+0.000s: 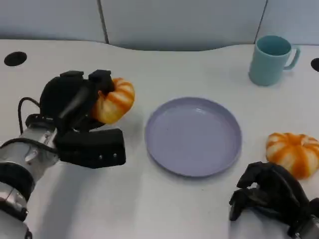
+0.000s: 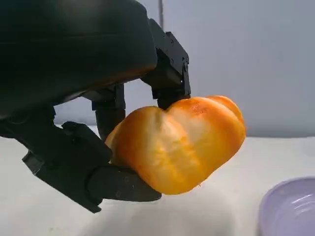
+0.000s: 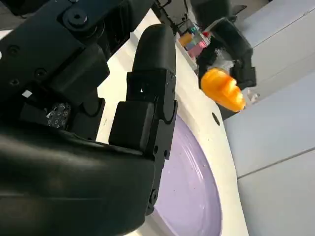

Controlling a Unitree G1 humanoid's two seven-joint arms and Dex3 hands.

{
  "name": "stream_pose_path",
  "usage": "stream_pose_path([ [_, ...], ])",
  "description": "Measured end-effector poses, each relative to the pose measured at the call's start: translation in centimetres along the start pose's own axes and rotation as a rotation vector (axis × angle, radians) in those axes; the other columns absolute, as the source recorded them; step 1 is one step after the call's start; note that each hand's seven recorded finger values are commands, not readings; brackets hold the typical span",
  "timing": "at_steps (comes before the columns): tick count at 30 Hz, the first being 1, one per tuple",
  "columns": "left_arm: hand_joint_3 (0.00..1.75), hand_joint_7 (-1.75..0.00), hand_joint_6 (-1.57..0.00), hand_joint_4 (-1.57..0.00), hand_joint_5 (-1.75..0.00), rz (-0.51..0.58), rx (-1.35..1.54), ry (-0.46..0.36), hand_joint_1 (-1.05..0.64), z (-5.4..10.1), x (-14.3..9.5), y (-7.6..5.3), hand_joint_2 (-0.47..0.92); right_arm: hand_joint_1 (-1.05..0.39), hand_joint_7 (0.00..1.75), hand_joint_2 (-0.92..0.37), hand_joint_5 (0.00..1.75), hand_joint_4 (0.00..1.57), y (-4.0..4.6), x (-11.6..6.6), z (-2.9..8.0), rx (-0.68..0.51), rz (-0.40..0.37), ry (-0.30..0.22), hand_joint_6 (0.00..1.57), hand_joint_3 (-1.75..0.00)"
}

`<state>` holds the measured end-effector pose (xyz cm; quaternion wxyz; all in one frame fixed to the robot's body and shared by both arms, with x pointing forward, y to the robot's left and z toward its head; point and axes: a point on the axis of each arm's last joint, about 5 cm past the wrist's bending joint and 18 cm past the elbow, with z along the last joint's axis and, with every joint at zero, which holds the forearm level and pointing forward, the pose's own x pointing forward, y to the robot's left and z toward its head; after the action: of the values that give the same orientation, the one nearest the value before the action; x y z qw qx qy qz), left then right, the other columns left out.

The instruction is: Grasp the bread from the table and place it into the plate.

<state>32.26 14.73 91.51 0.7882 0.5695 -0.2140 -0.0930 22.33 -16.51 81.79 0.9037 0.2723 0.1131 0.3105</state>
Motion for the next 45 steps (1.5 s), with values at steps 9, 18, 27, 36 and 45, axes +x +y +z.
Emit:
stream_pose_path([
  [9, 1.03, -1.75, -0.71, -0.91, -1.75, -0.038, -0.084, -0.194, -0.28, 3.8, 1.8, -0.4, 0.68, -1.05, 0.32, -0.47, 0.56, 1.57, 0.11, 0.1, 0.0, -0.003, 0.008, 0.002, 1.57, -0.01],
  [18, 0.61, -1.75, -0.71, -0.91, -1.75, -0.115, -0.073, -0.366, -0.39, 7.0, 3.7, 0.2, 0.82, -1.05, 0.33, -0.48, 0.57, 1.57, 0.41, 0.3, -0.2, -0.010, 0.012, -0.001, 1.57, 0.00],
  [27, 1.26, -1.75, -0.80, -1.00, -1.75, -0.177, -0.101, -0.408, -0.28, 8.9, 3.9, -1.1, 0.52, -1.05, 0.33, -0.48, 0.57, 1.57, 0.51, 0.3, -0.3, -0.011, 0.011, -0.006, 1.57, 0.00],
  [36, 1.01, -1.27, -0.70, -0.81, -1.47, -0.227, -0.087, -0.399, -0.31, 9.3, 3.8, -1.6, 0.56, -1.05, 0.33, -0.48, 0.56, 1.57, 0.61, 0.3, -0.4, -0.010, 0.012, -0.010, 1.57, 0.00],
  [45, 0.18, -0.47, -0.15, -0.12, -0.92, -0.408, -0.016, -0.343, -0.62, 9.0, 3.9, -1.6, 0.91, -1.05, 0.32, -0.49, 0.56, 1.57, 0.65, 0.3, -0.4, -0.011, 0.016, -0.012, 1.57, -0.01],
])
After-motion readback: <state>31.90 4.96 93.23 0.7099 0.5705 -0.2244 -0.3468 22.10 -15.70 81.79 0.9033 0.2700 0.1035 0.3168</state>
